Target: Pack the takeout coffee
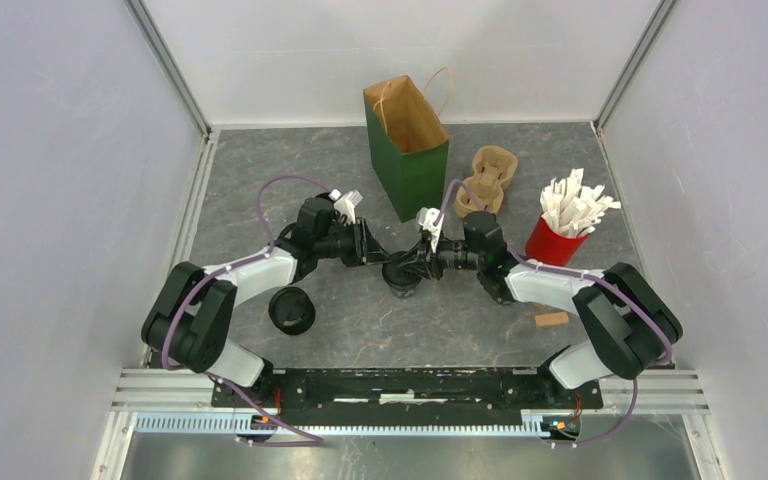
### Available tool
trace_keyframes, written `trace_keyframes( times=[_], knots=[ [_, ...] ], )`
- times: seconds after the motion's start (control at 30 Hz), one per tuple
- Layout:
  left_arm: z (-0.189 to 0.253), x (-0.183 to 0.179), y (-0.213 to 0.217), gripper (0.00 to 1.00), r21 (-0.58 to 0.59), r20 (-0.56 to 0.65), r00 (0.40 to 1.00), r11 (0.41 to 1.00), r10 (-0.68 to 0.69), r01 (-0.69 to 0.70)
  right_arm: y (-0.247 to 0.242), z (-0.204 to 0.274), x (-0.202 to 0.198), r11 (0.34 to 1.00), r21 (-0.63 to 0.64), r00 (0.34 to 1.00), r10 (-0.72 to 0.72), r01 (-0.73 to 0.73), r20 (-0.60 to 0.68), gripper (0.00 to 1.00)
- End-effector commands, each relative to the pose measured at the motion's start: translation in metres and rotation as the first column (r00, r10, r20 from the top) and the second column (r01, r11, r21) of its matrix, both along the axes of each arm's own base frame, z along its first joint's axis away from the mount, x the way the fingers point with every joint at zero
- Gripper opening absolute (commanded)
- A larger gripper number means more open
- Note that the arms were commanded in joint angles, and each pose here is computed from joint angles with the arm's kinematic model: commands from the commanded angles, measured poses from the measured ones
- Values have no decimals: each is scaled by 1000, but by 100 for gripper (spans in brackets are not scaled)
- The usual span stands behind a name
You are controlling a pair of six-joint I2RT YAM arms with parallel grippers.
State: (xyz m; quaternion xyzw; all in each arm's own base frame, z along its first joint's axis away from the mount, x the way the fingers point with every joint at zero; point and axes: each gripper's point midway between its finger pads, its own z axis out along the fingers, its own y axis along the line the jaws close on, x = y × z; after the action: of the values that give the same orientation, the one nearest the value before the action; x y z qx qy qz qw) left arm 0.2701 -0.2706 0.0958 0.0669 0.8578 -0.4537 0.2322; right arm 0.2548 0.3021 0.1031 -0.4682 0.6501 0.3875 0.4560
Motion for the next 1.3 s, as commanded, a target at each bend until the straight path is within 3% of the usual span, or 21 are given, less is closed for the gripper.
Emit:
trace_keyframes(
  times=[0.0,0.17,0.33,0.7,1.0,1.27],
  knots=[
    [-51,-34,31,36,172,-169,983,984,72,-43,-42,-88,-42,958,-288,943,-108,14,-314,28],
    [-7,-24,14,46,46,-83,996,998,35,-32,-27,-60,-33,973,-230,952,-71,1,-297,30],
    [17,-14,7,50,2,-27,999,1000,22,-22,-15,-27,-25,986,-167,960,-49,2,-276,34],
    [16,-5,8,52,40,6,1000,999,12,-12,-9,1,-25,992,-123,957,-56,21,-285,33],
    [8,-7,5,45,35,-14,1000,999,-6,7,-25,-24,-36,983,-174,946,-109,56,-306,31],
    [53,-6,5,52,5,59,998,1000,-9,8,-19,12,-22,981,-169,960,-137,97,-244,35]
  ],
)
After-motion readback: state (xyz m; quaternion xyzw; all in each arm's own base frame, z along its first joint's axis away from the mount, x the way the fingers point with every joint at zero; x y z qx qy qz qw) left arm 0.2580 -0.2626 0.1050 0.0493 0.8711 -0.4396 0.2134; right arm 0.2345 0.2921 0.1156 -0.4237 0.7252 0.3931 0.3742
